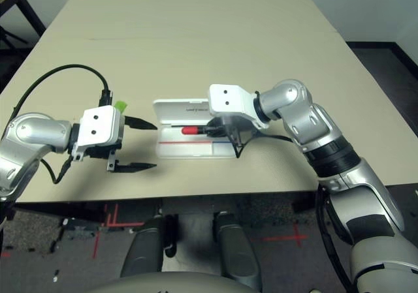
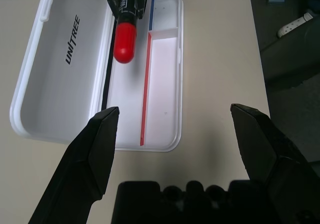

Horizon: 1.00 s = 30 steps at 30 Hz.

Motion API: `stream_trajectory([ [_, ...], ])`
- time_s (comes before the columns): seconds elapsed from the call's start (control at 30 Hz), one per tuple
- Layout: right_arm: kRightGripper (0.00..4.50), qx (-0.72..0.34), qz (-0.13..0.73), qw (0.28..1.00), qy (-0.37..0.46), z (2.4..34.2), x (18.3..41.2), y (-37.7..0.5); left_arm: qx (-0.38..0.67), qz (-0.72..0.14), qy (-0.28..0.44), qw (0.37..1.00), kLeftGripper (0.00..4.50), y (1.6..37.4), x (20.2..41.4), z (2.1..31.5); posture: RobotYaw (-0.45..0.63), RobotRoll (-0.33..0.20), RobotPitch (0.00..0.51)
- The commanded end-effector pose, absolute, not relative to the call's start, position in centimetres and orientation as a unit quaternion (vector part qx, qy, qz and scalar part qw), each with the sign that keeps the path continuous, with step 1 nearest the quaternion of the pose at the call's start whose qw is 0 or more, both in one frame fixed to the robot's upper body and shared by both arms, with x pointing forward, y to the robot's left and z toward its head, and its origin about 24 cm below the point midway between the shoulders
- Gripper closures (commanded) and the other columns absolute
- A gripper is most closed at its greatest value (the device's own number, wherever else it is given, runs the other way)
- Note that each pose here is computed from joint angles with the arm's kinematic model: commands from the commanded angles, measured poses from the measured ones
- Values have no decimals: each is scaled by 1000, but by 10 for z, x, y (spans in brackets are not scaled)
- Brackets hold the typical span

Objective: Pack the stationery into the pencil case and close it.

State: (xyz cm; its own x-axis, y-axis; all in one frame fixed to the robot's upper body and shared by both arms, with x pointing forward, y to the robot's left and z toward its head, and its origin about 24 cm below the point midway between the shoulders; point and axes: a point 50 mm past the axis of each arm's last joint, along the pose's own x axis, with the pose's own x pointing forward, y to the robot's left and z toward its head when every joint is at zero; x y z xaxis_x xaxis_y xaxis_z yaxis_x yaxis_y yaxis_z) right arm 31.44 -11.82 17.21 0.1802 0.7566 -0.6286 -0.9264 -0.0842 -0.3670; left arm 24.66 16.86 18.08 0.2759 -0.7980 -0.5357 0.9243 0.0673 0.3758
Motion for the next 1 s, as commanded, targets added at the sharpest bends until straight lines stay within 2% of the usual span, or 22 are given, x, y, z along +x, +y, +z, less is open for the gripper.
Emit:
stream_trajectory([
  [0.03,3998,-394,626,665,104,171,317,-112,337,-597,96,721,0,167,245,177,-32,0,155],
  [0.5,3998,-401,628,662,84,163,320,-101,337,-595,98,723,0,168,244,173,-23,0,154],
  [0.67,2214,-385,640,660,81,170,318,-103,337,-595,99,723,0,169,243,172,-20,0,155],
  [0.83,238,-345,667,655,87,180,312,-113,337,-594,101,723,0,170,243,171,-18,0,155],
  [0.87,40,-334,673,654,92,182,309,-117,337,-594,102,723,0,170,243,171,-17,0,155],
  [1.0,40,-277,698,649,124,188,296,-144,337,-593,105,724,0,173,242,171,-15,0,153],
])
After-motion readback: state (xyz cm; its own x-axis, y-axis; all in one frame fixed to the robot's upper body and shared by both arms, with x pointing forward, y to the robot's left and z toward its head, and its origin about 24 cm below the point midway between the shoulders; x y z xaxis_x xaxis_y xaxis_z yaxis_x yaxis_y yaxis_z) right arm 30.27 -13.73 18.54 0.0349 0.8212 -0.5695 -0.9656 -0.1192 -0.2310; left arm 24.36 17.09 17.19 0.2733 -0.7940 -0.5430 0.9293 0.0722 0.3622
